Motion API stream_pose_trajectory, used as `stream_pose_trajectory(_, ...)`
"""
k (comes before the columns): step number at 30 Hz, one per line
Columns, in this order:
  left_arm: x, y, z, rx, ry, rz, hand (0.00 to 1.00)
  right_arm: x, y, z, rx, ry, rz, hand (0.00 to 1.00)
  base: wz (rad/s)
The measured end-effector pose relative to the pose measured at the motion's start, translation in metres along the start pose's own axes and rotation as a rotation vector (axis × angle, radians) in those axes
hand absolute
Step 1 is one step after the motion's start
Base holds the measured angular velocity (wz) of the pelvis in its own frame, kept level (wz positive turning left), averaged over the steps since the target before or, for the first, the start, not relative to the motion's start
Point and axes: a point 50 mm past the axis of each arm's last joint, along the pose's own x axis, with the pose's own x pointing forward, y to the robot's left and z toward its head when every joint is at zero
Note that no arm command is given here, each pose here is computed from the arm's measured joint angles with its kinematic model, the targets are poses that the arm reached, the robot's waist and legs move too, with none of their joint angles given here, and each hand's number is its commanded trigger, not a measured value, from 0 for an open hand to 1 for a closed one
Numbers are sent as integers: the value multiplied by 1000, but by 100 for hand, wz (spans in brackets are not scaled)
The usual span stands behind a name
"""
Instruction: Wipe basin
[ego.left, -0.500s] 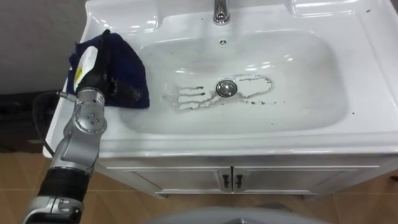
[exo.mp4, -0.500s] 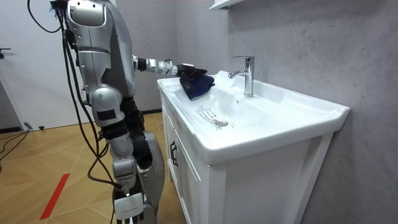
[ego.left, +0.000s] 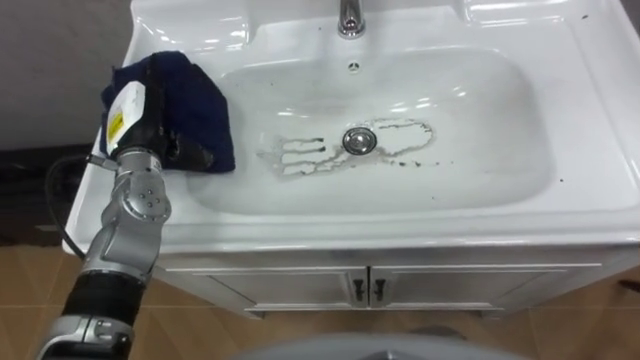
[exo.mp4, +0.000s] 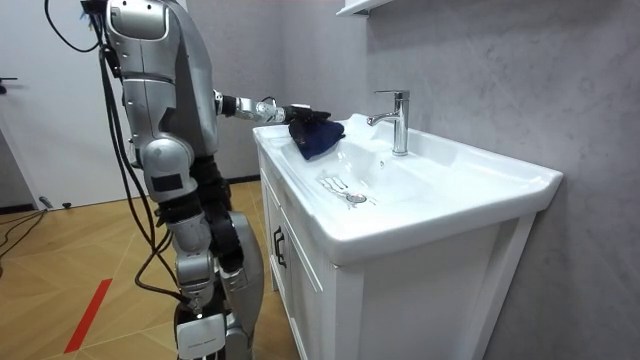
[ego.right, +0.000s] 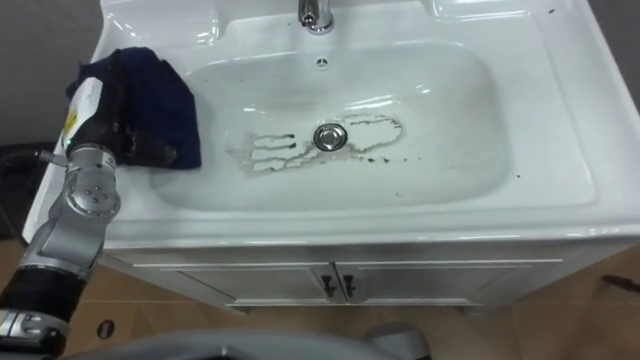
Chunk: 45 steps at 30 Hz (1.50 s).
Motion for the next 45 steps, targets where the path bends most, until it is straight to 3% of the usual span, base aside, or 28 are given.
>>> stream_pose_trajectory(21,2,-14,-27,67,104,-31,0,0,-1,1,12,10,-6,0,-5)
stream_pose_trajectory(22,3,-14,-28,68,107,-33,16,0,-1,1,12,10,-4,0,0)
stream_pose_trajectory(23,4,-14,-28,68,109,-35,16,-1,-1,2,12,8,-1,0,0)
stream_pose_trajectory(24,4,-14,-28,68,111,-36,75,-1,-1,2,12,8,0,0,0)
stream_pose_trajectory(25,5,-14,-28,69,113,-38,100,-1,0,2,11,7,2,0,0)
stream_pose_trajectory(45,15,9,-50,16,250,23,100,-3,-6,7,-29,38,-49,0,-3)
